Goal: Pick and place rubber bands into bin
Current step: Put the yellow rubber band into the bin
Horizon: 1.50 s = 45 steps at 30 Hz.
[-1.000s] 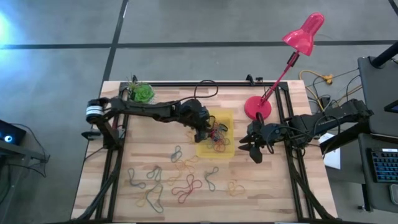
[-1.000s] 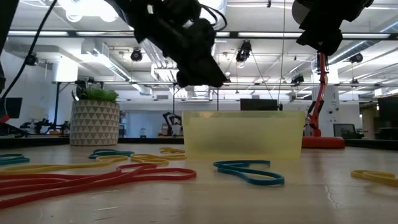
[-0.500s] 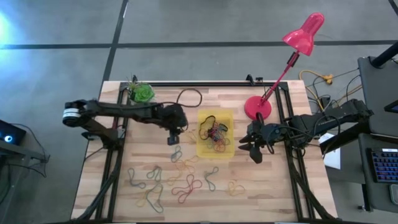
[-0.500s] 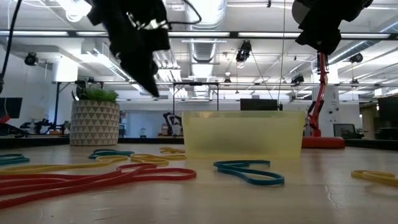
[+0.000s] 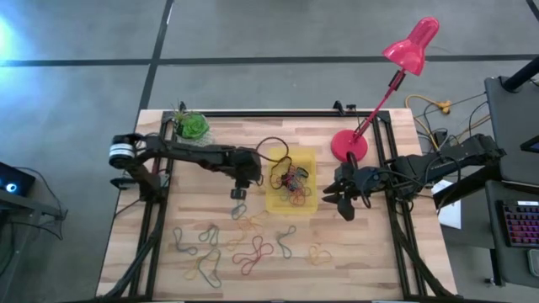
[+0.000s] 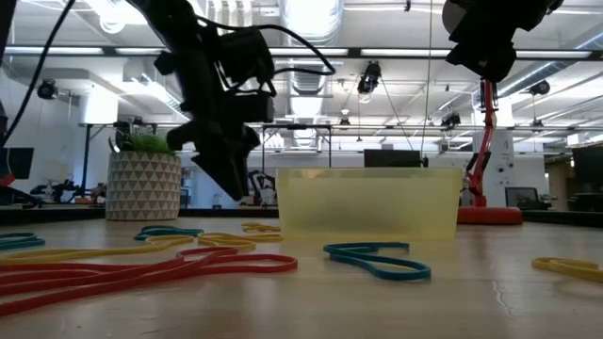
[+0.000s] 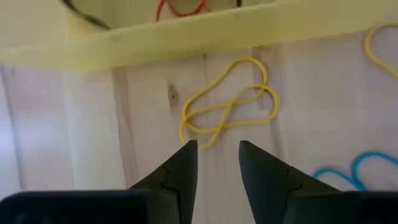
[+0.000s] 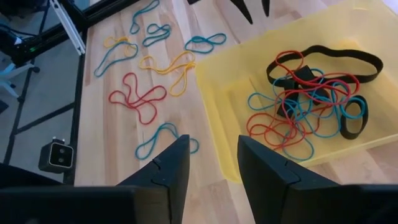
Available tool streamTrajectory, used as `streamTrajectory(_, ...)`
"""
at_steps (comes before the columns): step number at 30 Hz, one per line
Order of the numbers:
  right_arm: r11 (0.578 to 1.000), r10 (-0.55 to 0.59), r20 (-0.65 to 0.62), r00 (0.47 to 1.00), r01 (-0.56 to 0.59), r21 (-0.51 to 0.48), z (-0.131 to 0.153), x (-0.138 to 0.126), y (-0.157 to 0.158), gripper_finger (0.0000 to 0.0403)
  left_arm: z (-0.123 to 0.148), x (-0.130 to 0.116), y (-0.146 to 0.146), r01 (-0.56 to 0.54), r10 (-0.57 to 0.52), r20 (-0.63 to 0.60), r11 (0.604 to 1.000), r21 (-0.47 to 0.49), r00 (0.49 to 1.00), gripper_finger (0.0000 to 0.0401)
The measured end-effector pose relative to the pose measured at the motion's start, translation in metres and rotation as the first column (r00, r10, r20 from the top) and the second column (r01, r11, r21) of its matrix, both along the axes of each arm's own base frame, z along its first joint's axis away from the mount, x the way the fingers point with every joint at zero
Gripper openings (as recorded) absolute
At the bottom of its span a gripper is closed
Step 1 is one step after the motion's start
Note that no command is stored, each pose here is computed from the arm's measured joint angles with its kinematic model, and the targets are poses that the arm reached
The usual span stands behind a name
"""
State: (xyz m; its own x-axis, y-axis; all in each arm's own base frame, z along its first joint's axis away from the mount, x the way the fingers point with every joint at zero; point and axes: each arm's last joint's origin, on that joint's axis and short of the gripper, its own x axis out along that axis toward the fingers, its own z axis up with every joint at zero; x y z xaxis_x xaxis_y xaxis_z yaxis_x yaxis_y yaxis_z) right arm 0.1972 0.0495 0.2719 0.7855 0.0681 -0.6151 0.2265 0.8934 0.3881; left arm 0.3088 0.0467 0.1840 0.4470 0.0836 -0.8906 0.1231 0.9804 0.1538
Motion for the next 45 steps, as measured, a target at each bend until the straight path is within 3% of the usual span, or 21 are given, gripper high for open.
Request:
streamTrajectory(7,1.000,-0.009,0.000,1.000,0.009,0.012,0.000,0.000,0.000,0.0123,-0.013,0.010,0.001,0.079,-0.078,-0.045,0.997,0.027,0.996,0.0103)
streamTrajectory(20,1.000,-0.020,0.002,1.000,0.020,-0.001,0.000,0.000,-0.001,0.0113,-0.033,0.018,0.003,0.076,-0.075,-0.092,0.997,0.015,0.993,0.0103)
streamTrajectory(28,1.000,-0.016,0.001,1.000,0.016,-0.009,0.000,0.000,-0.001,0.0118,-0.044,0.021,0.006,-0.021,0.017,-0.125,0.999,-0.030,0.992,0.0103)
streamTrajectory(45,1.000,-0.020,0.002,1.000,0.020,-0.003,0.000,0.000,-0.001,0.0109,-0.045,0.017,0.013,-0.111,0.083,-0.156,0.977,-0.180,0.984,0.0099)
